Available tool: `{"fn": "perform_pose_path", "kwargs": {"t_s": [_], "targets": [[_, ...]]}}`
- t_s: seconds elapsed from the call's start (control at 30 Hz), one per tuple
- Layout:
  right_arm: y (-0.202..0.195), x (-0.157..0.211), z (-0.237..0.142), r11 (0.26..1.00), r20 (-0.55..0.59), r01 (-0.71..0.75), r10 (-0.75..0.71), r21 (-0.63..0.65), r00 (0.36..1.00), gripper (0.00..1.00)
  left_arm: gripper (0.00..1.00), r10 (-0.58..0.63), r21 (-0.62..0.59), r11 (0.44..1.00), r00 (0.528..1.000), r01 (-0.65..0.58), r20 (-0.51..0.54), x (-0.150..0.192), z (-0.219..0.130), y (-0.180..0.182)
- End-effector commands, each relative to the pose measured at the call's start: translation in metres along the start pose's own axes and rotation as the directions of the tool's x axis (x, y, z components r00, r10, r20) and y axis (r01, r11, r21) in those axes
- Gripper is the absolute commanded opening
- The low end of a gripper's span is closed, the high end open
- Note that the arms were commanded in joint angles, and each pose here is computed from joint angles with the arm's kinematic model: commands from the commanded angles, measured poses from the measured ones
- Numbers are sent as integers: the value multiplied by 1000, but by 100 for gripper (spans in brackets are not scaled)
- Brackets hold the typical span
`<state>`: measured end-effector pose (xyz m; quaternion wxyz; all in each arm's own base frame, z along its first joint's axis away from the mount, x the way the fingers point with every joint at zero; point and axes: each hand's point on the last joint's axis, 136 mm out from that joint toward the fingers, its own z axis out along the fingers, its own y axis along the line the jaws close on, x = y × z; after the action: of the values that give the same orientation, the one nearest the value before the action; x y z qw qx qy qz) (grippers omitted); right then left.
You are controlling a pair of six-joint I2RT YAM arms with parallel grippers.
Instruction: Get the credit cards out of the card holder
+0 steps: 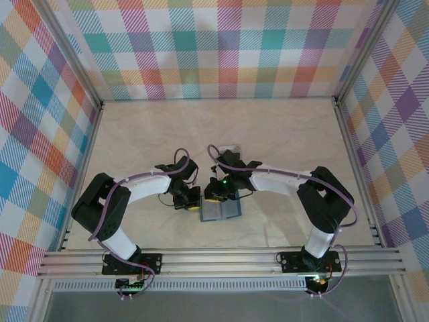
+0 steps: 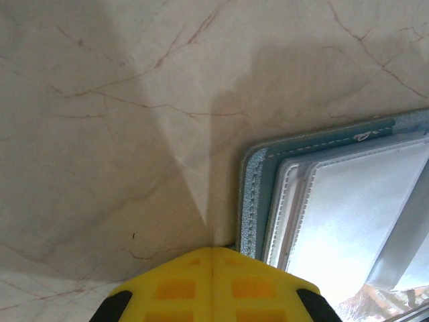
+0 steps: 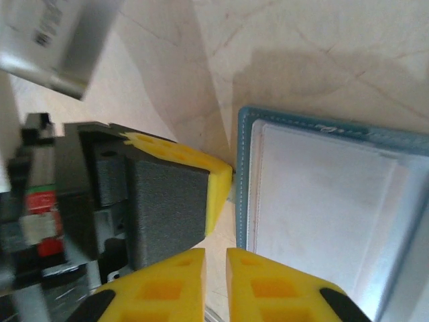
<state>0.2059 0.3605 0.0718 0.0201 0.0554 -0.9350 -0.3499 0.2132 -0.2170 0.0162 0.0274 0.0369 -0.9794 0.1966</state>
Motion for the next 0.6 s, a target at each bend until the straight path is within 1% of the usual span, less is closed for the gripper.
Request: {"fn": "perform_pose_path", "kwargs": {"t_s": [0.0, 0.2, 0.37, 0.57], "targets": [[-3, 8, 14, 999, -34, -35, 35, 3, 999, 12, 4, -26, -46, 999, 998, 24, -56, 15, 16, 17], [-11, 14, 33, 998, -71, -56, 57, 21, 996, 11, 4, -28, -46, 999, 998, 26, -55, 16, 16, 17], [-35, 21, 35, 990, -69, -75, 84, 118, 994, 12, 4, -29, -46, 999, 999, 27, -46, 17, 12, 18], [-59, 27, 26, 968, -61, -58, 75, 243, 995, 18, 4, -30, -50, 998, 998, 28, -47, 18, 12, 20]]}}
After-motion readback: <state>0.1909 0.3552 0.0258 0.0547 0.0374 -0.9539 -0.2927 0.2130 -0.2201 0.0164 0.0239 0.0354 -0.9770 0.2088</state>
